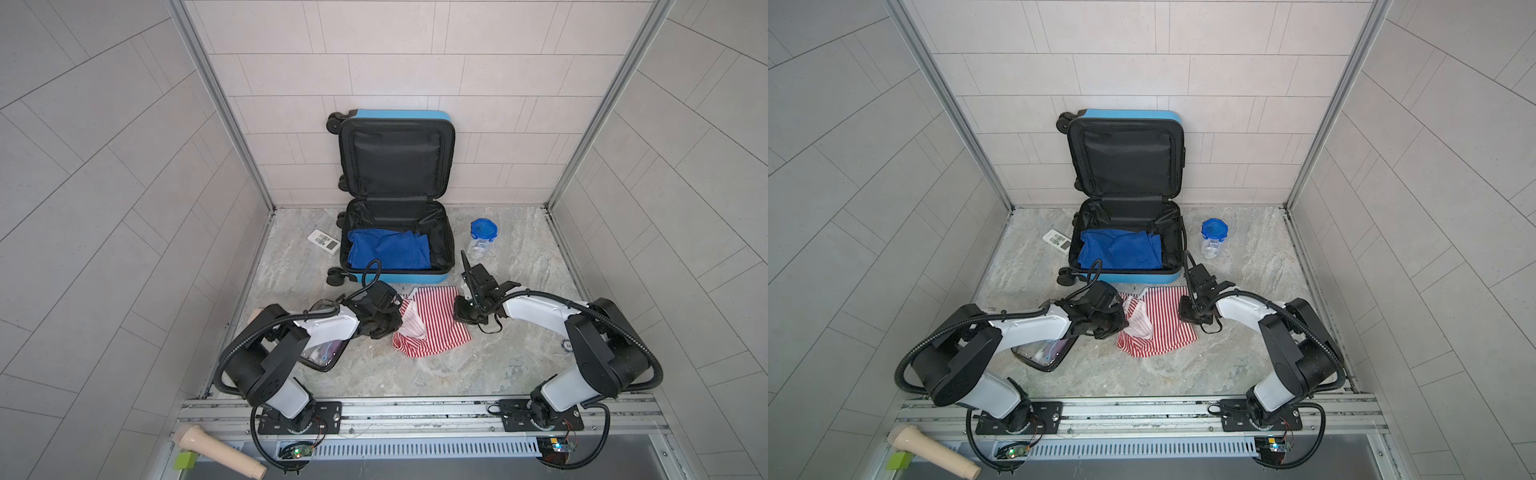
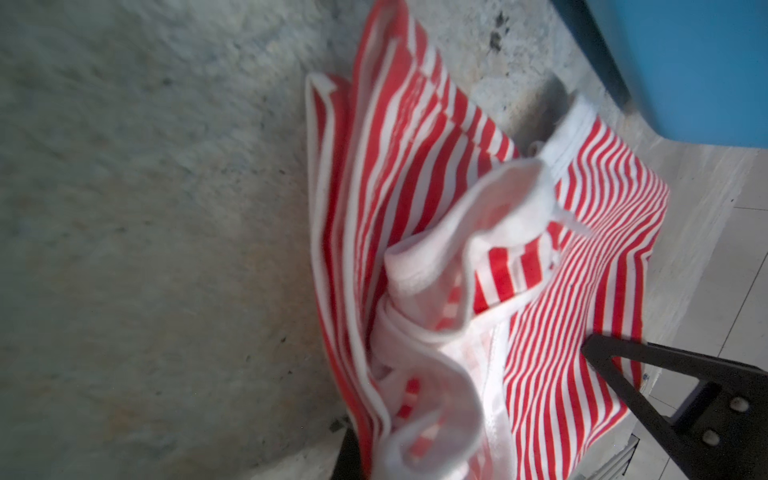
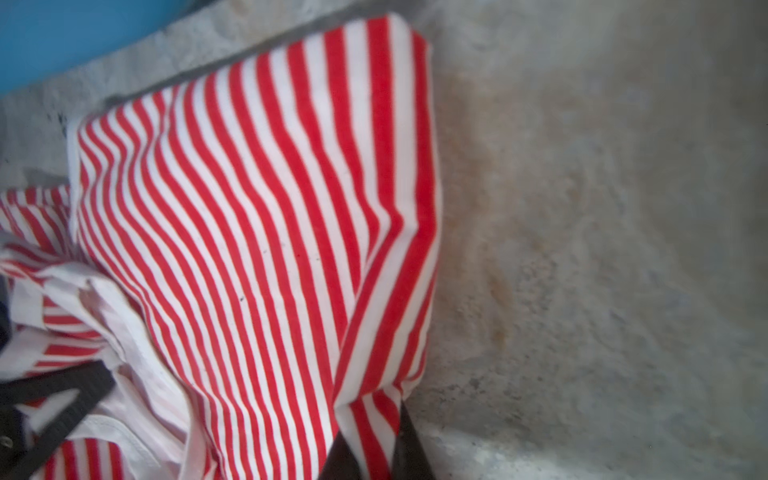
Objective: Pack the luggage
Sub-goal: 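Grasp the striped shirt's other edge with the left gripper while the right gripper spreads it, then lift the striped shirt with both grippers and carry it into the suitcase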
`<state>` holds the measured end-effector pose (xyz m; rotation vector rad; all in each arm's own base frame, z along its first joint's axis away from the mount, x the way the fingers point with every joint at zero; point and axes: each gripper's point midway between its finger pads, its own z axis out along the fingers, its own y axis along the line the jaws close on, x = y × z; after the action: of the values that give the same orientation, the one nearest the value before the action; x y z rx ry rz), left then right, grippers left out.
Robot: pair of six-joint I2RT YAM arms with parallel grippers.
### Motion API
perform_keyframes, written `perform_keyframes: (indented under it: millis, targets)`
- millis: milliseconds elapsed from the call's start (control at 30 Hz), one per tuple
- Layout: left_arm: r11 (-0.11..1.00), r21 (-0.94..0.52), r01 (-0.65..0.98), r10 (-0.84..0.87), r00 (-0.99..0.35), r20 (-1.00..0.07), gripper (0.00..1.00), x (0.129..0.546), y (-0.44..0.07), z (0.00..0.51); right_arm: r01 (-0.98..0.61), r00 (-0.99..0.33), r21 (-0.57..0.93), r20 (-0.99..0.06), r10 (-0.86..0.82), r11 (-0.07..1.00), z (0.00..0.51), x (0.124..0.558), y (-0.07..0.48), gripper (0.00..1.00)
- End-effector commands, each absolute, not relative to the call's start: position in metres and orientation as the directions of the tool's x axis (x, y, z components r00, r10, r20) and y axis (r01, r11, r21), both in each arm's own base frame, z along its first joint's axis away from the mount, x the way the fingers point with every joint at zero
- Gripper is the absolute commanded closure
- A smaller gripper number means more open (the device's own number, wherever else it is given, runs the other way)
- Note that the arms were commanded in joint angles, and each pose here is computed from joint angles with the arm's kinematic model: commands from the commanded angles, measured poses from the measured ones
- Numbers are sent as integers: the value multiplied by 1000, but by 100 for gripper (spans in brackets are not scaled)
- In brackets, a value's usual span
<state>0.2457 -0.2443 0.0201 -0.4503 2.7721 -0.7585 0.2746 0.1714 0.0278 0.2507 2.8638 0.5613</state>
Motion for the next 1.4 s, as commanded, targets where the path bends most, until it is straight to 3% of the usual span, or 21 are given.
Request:
perform_keyframes:
  millis: [0,100,500,800,1000,1133,1367]
  targets:
    - [844,-492,-213,-340,-922,-184,100,247,-236,32,130,-953,403,-200,226,906,44,275,172,96]
    - [855,-479,-198,-331,-920,-211,100,245,-231,43,124,-947,419,-221,233,899,60,272,173,100]
    - [877,-465,-124,-291,-906,-307,100,238,-215,108,21,-930,476,-313,192,879,132,257,197,100]
    - [885,-463,-40,-265,-862,-433,100,244,-204,185,-85,-878,555,-435,201,827,219,262,210,100]
    - [888,-461,7,-282,-783,-555,100,279,-198,232,-176,-794,599,-556,247,781,275,298,229,100]
    - [900,-436,10,-279,-754,-594,100,317,-186,254,-191,-747,547,-619,241,815,295,330,233,100]
    - [934,-357,32,-217,-741,-635,100,386,-178,273,-162,-760,503,-612,217,849,286,396,252,100]
